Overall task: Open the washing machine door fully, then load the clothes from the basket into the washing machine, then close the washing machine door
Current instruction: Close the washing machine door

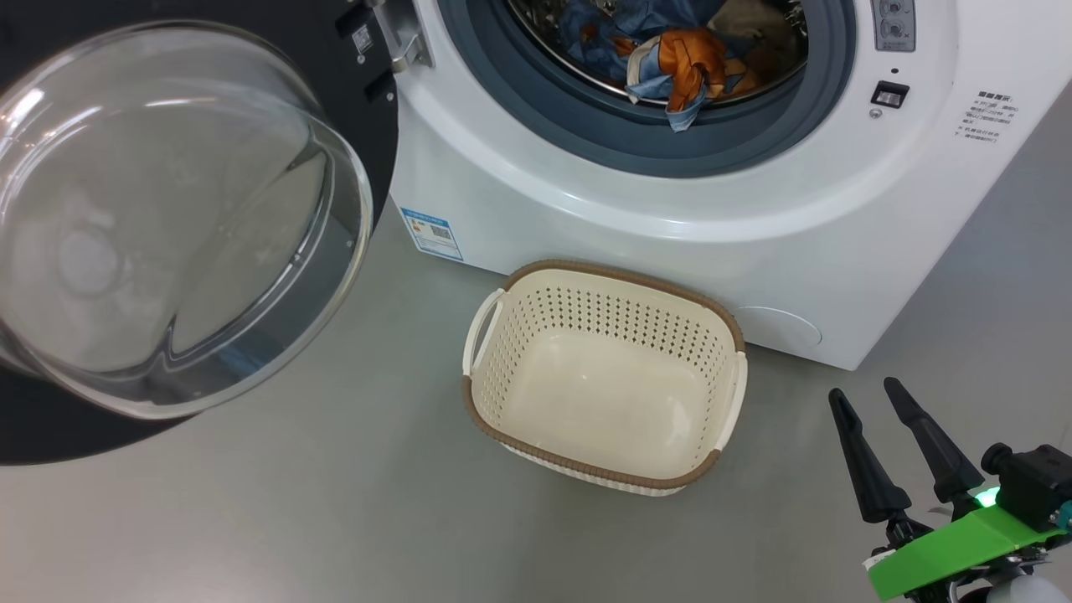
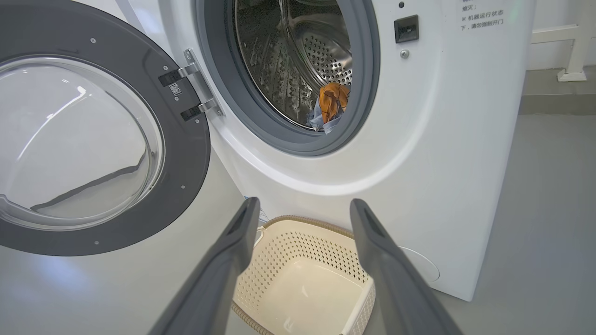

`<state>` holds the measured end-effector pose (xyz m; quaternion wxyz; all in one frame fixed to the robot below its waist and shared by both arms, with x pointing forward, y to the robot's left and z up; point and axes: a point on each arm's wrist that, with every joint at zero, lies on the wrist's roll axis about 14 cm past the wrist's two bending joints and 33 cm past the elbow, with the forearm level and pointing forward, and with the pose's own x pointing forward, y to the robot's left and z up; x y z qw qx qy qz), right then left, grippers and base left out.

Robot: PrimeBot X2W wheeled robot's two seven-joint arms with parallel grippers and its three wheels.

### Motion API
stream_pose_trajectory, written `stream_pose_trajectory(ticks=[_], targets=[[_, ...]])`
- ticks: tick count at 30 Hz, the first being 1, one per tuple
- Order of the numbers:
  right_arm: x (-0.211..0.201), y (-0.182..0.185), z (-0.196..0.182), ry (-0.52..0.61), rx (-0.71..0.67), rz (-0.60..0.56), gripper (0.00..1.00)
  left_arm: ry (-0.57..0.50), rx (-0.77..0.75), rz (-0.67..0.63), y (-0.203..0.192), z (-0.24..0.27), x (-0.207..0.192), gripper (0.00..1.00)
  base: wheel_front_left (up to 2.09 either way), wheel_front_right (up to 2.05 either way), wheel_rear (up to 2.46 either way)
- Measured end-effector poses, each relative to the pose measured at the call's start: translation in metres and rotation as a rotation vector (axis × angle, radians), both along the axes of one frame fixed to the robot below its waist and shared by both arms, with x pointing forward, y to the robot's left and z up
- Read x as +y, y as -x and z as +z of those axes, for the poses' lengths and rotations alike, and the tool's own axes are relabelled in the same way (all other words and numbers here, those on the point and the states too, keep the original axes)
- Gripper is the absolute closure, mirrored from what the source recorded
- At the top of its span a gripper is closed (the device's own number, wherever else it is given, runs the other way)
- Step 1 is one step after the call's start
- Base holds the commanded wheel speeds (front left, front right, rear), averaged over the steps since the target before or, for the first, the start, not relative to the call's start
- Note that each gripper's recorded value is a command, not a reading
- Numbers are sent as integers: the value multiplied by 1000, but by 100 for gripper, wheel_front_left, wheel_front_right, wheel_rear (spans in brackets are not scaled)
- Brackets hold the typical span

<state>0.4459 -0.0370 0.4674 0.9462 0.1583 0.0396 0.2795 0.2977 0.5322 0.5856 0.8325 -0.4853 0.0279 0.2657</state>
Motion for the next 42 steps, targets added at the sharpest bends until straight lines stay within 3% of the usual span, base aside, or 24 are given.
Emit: stream_pose_trajectory(ticks=[35,42], targets=[[12,13,28,-22,-52,12,0,-35,31,-470,24,10,-91,100,0,0,0],[12,15,32,-24,-60,10,0,-50,20,-612,24,17,-123,100,0,0,0]])
